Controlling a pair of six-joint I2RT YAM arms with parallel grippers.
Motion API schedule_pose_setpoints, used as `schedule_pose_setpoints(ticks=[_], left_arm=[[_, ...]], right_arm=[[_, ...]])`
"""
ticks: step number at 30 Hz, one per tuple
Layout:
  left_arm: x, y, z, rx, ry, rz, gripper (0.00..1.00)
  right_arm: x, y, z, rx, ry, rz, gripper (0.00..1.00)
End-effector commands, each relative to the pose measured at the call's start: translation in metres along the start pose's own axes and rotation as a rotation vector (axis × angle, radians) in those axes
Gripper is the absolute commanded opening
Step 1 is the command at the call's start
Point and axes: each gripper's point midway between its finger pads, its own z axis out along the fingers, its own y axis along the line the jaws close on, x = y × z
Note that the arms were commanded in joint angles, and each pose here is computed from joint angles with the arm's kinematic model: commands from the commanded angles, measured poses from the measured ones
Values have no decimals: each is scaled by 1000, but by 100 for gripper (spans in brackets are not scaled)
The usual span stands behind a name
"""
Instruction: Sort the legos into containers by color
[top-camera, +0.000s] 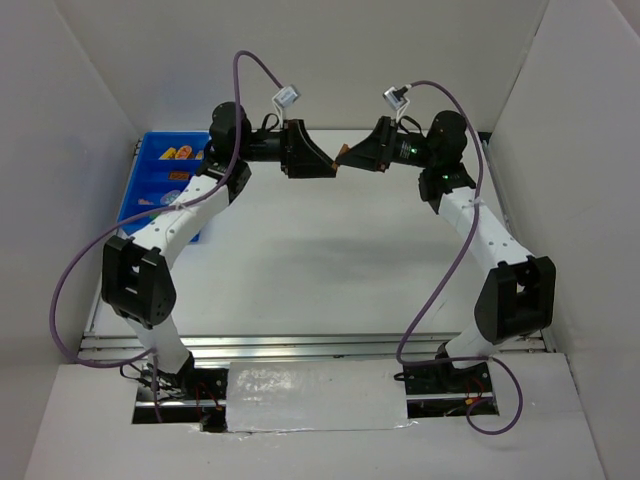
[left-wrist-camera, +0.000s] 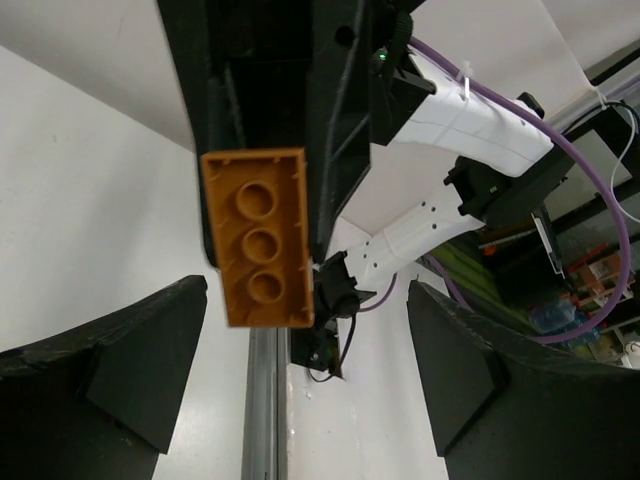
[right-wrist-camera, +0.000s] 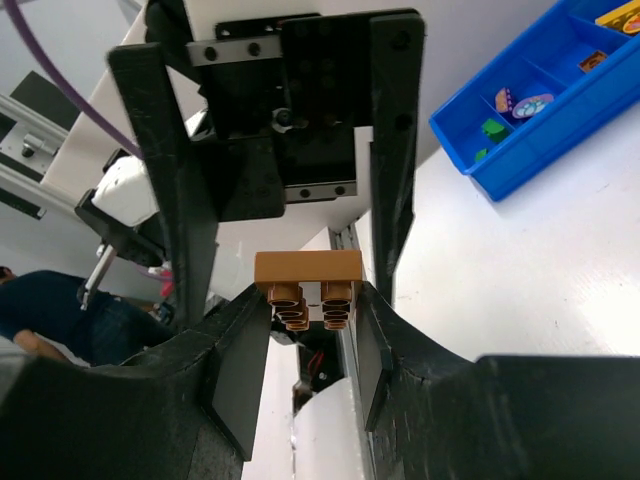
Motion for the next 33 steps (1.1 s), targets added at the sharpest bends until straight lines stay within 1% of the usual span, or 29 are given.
schedule_pose_setpoints(ticks=[1,2,3,5,6,8,9,10,12,13,14,15,16,17,18,20,21,22,23,24,26,27,28,29,31,32,33], left_arm=[[-8,-15,9,52,15,87,92],[-9,-14,10,51,18,85,89],[-7,-15,11,57,25,80,83],[-5,-13,12,60,26,72,75],[-5,-13,12,60,27,71,67],[-5,-9,13,50,29,66,62],[-6,-10,12,49,27,69,53],[-5,-8,13,49,31,62,47],[-6,-8,14,51,32,62,39],[-6,-7,14,49,30,59,34],[-7,-6,14,48,30,56,27],[-7,-5,15,46,30,55,17],[-8,-3,15,43,29,52,11],[-9,-2,15,39,30,48,8],[-11,-1,15,34,28,46,0],[-14,5,15,15,27,44,0],[-17,7,11,1,19,47,0],[-20,9,8,-12,13,55,0],[-23,19,4,-63,-4,53,0],[-30,31,-9,-113,-31,53,0],[-35,49,-28,-203,-65,37,0],[-47,67,-51,-288,-120,34,0],[-54,76,-66,-343,-151,38,0],[-59,94,-95,-444,-178,30,0],[-72,130,-138,-689,-265,11,0],[-73,146,-173,-831,-294,-36,0],[-79,165,-206,-999,-362,-58,0]], right_arm=[[-4,1,5,-10,10,-48,0],[-3,0,5,-10,10,-45,0],[-3,-2,5,-6,7,-50,0],[-3,-1,5,0,11,-53,0],[-4,-3,5,5,12,-68,0],[-4,-3,5,14,13,-66,0],[-4,-4,5,17,11,-67,0],[-4,-4,5,16,11,-68,0],[-4,-4,5,15,12,-63,0],[-5,-4,5,13,9,-67,0],[-4,-4,6,9,13,-65,0],[-4,-2,6,5,14,-62,1],[-5,-1,6,-2,12,-69,12],[-4,-2,6,-9,14,-67,66],[-5,0,5,-14,11,-45,99],[-7,1,3,-21,-15,-48,100],[-10,1,0,-21,-30,-24,100],[-10,2,-4,-33,-46,-40,100],[-12,4,-8,-38,-57,-43,100],[-18,3,-15,-30,-80,-17,100],[-20,3,-25,-27,-116,-26,100],[-22,2,-29,-19,-129,-16,100],[-23,-5,-35,6,-151,-5,100],[-23,-4,-38,15,-158,-16,100],[-20,-12,-42,53,-165,13,100],[-19,-12,-43,67,-164,-16,100],[-19,-13,-43,80,-166,-18,99]])
